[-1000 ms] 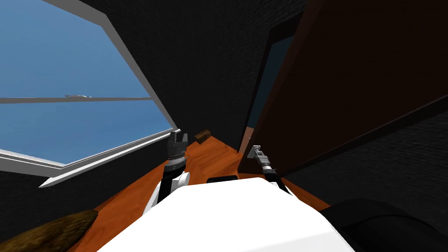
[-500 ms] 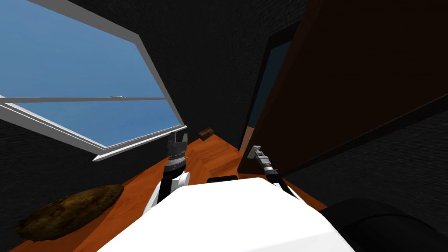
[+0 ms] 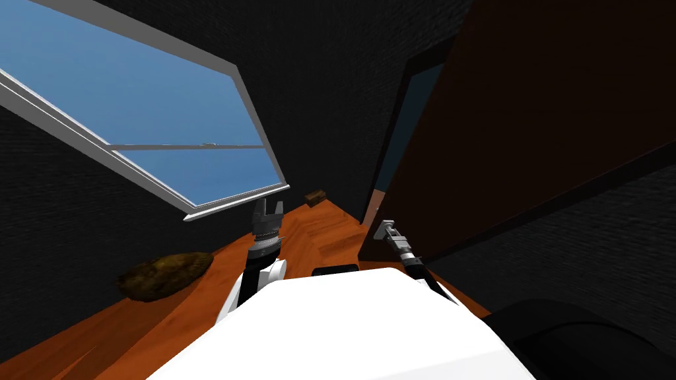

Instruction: Pull the door open

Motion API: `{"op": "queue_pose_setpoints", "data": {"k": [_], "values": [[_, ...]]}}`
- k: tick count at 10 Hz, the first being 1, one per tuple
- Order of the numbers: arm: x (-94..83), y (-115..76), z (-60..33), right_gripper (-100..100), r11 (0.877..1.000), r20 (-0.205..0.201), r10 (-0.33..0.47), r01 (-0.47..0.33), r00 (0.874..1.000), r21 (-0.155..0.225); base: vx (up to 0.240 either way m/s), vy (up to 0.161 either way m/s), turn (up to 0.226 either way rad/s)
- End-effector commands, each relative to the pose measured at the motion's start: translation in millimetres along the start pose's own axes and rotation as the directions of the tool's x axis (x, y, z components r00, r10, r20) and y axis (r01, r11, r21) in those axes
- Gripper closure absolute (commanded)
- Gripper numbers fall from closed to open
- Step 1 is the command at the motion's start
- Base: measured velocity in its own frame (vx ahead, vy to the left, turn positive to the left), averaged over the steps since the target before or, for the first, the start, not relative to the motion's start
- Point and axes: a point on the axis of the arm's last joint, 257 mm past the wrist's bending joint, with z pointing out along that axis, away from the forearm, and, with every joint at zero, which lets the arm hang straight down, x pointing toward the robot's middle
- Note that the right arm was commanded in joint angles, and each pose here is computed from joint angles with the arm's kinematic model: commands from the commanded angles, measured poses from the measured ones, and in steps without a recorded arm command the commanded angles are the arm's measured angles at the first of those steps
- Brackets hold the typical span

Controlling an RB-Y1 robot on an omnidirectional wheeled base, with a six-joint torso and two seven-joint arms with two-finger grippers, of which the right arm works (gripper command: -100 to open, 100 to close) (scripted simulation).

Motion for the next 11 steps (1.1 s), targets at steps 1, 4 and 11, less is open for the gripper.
{"op": "queue_pose_setpoints", "data": {"k": [1, 4, 11], "values": [[-3.0, -1.2, -5.1, 100, 1.000, 0.008, 0.006, -0.006, 1.000, 0.017, -0.212, -0.056, 0.141], [-3.2, -1.5, -10.6, 100, 0.999, 0.011, 0.008, -0.009, 1.000, 0.041, -0.213, -0.054, 0.118], [-3.0, -0.1, -19.2, 100, 0.997, 0.010, 0.007, -0.007, 1.000, 0.078, -0.163, -0.049, 0.105]]}}
